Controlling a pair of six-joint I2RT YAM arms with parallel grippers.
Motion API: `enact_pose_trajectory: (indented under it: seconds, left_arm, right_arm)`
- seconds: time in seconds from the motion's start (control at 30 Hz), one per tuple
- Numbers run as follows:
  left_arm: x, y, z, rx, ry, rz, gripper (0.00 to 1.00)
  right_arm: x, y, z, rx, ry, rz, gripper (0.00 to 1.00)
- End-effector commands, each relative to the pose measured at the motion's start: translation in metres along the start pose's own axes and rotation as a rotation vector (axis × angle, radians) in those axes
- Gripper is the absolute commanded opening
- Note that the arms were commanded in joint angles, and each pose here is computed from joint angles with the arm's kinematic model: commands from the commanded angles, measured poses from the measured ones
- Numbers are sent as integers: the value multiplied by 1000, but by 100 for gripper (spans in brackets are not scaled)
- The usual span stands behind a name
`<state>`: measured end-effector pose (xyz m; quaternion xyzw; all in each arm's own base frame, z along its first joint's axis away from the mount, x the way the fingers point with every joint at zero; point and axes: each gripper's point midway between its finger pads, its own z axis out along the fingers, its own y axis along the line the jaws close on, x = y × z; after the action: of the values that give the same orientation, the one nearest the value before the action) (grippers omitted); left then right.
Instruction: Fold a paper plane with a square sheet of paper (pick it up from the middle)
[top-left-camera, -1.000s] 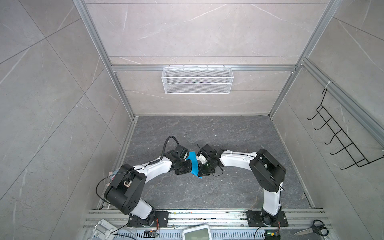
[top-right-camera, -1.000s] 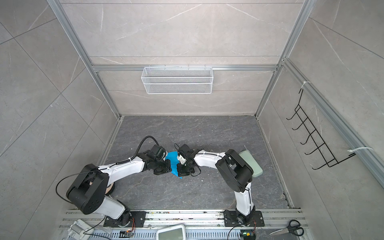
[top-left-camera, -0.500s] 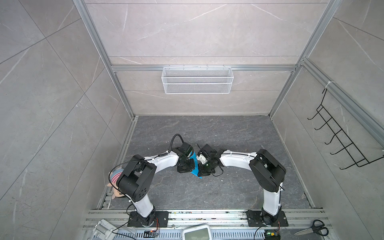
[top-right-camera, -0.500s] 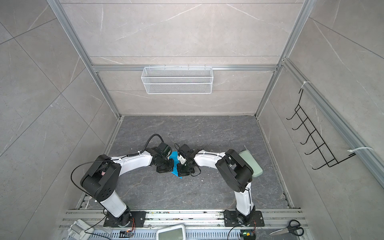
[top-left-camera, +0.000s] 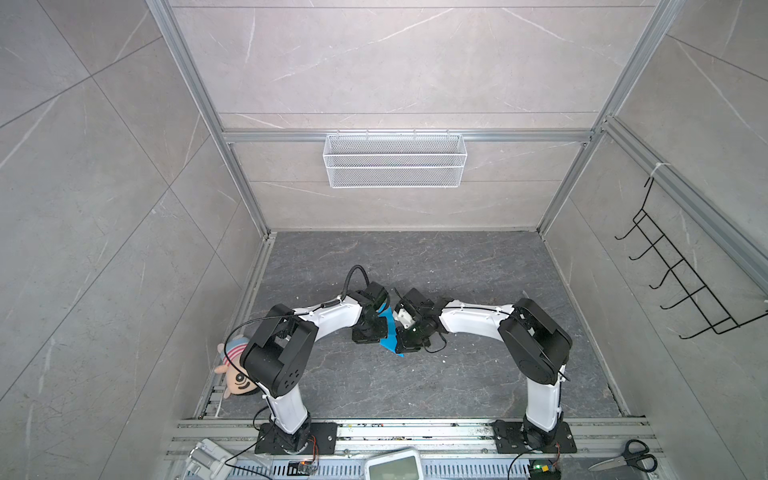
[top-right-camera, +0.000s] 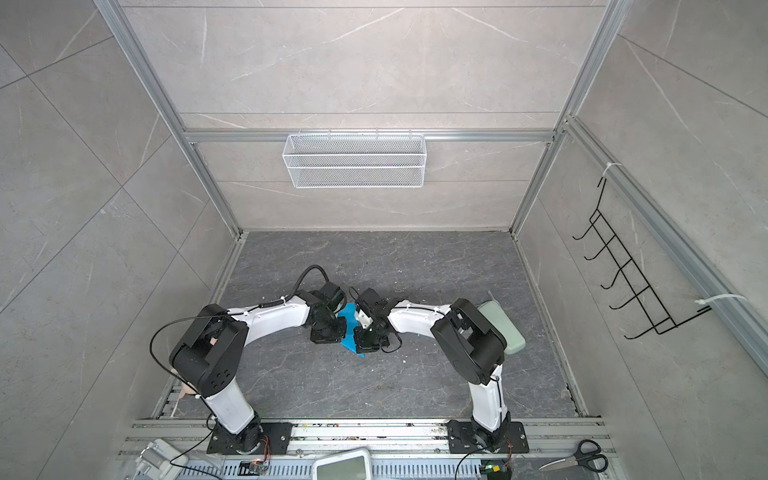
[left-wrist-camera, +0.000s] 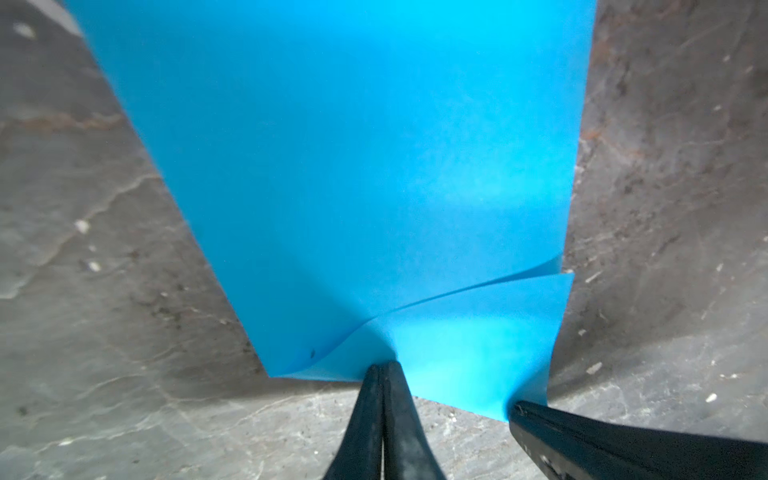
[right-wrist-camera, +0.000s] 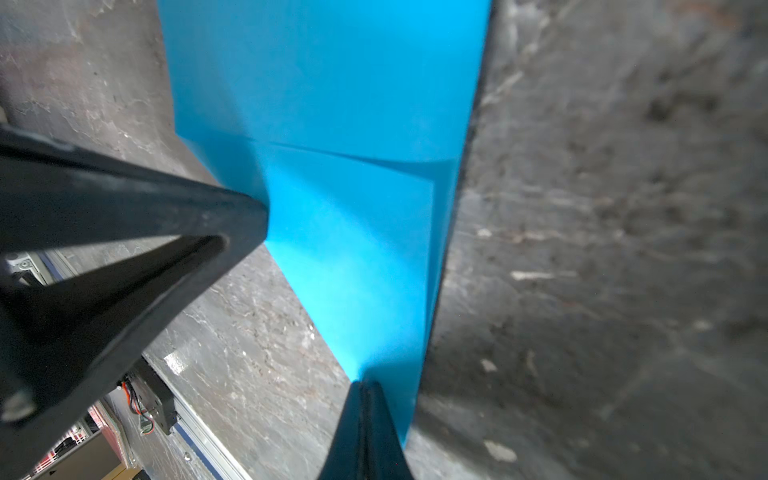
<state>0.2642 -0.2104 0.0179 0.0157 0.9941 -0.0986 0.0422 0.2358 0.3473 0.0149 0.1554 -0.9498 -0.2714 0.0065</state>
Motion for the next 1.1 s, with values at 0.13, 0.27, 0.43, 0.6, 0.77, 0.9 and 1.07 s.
enact_pose_trajectory:
  seconds: [0.13, 0.27, 0.43, 0.6, 0.77, 0.9, 1.07]
  left_arm:
    - [1, 22, 1, -138, 15, -16, 9]
    - [5, 36, -1, -211, 20, -34, 9]
    - [4, 48, -2, -260, 17, -46, 9]
    - [-1, 56, -2, -288, 11, -70, 9]
    - [-12, 49, -20, -259, -38, -92, 9]
    - [-22, 38, -44, -180, -135, -116, 14]
    - [-27, 14, -63, -2, -235, -125, 19]
  right_arm:
    - [35, -41, 23, 138, 109, 65, 6]
    - [33, -41, 20, 146, 97, 63, 6]
    - [32, -42, 20, 149, 92, 66, 6]
    - [34, -43, 20, 156, 94, 65, 6]
    - [25, -41, 15, 147, 66, 6, 6]
    - [6, -25, 4, 105, 55, -168, 6]
    - [-9, -13, -10, 49, 39, -304, 6]
